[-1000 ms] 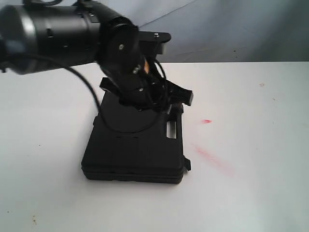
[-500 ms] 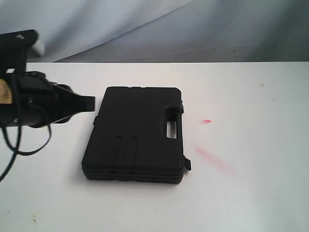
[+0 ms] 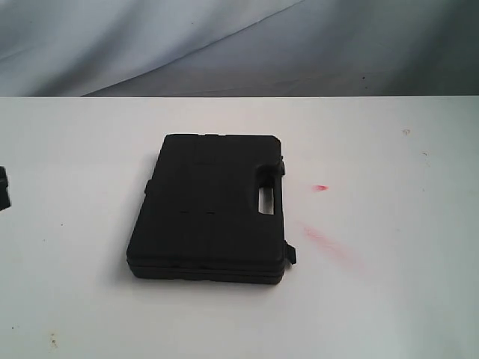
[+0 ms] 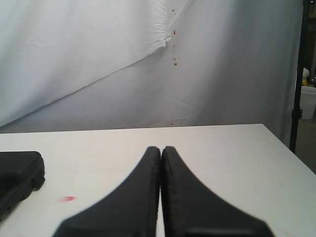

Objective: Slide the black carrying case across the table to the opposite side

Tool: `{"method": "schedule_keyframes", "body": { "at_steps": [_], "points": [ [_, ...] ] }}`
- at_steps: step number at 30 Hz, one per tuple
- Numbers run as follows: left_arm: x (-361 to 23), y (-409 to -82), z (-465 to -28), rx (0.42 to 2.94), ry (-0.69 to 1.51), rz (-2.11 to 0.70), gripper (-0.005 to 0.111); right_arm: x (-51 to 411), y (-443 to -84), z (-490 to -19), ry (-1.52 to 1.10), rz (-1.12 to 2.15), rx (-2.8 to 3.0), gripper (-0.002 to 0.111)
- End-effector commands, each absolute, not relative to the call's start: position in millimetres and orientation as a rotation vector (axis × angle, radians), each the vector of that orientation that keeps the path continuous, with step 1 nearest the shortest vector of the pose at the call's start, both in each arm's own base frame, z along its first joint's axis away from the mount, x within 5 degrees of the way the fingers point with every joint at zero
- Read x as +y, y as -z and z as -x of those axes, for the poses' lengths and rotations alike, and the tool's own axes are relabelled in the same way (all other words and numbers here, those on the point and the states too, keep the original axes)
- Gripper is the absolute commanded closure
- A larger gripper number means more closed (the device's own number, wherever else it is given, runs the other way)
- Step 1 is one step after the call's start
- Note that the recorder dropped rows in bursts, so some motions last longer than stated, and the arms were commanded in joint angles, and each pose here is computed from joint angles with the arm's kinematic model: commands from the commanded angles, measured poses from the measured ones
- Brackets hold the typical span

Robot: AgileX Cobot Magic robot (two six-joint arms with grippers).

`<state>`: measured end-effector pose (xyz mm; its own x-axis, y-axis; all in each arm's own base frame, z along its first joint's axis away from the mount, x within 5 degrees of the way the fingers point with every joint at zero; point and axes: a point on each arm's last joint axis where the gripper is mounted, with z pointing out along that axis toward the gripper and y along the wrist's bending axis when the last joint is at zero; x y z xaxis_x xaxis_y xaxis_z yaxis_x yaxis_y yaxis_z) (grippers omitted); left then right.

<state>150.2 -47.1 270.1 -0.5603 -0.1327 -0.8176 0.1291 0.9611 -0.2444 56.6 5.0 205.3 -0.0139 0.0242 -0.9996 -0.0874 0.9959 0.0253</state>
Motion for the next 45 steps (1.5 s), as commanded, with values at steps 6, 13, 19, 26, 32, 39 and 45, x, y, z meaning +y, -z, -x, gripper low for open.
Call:
{"method": "schedule_keyframes", "body": {
  "at_steps": [6, 13, 19, 26, 32, 39, 45],
  "points": [
    [-24.2, -262.2, -121.0, 2.035, 0.267, 0.050, 0.107, 4.5, -204.8, -56.3, -0.085, 0.041, 1.576, 0.108],
    [-13.5, -254.5, -105.6, 1.975, 0.234, 0.115, 0.107, 4.5, -204.8, -56.3, -0.085, 0.041, 1.576, 0.108],
    [-11.1, -247.2, -93.7, 1.894, 0.209, 0.071, 0.107, 4.5, -204.8, -56.3, -0.085, 0.041, 1.576, 0.108],
    [-9.8, -237.1, -82.1, 1.822, 0.205, 0.046, 0.107, 4.5, -204.8, -56.3, -0.085, 0.041, 1.576, 0.108],
    [-8.7, -227.1, -73.4, 1.779, 0.197, 0.028, 0.107, 4.5, -204.8, -56.3, -0.085, 0.041, 1.576, 0.108],
    [-7.5, -218.2, -64.9, 1.732, 0.177, -0.002, 0.107, 4.5, -204.8, -56.3, -0.085, 0.041, 1.576, 0.108],
    [-6.8, -207.1, -59.8, 1.709, 0.177, -0.004, 0.107, 4.5, -204.8, -56.3, -0.085, 0.041, 1.576, 0.108]
  ]
}}
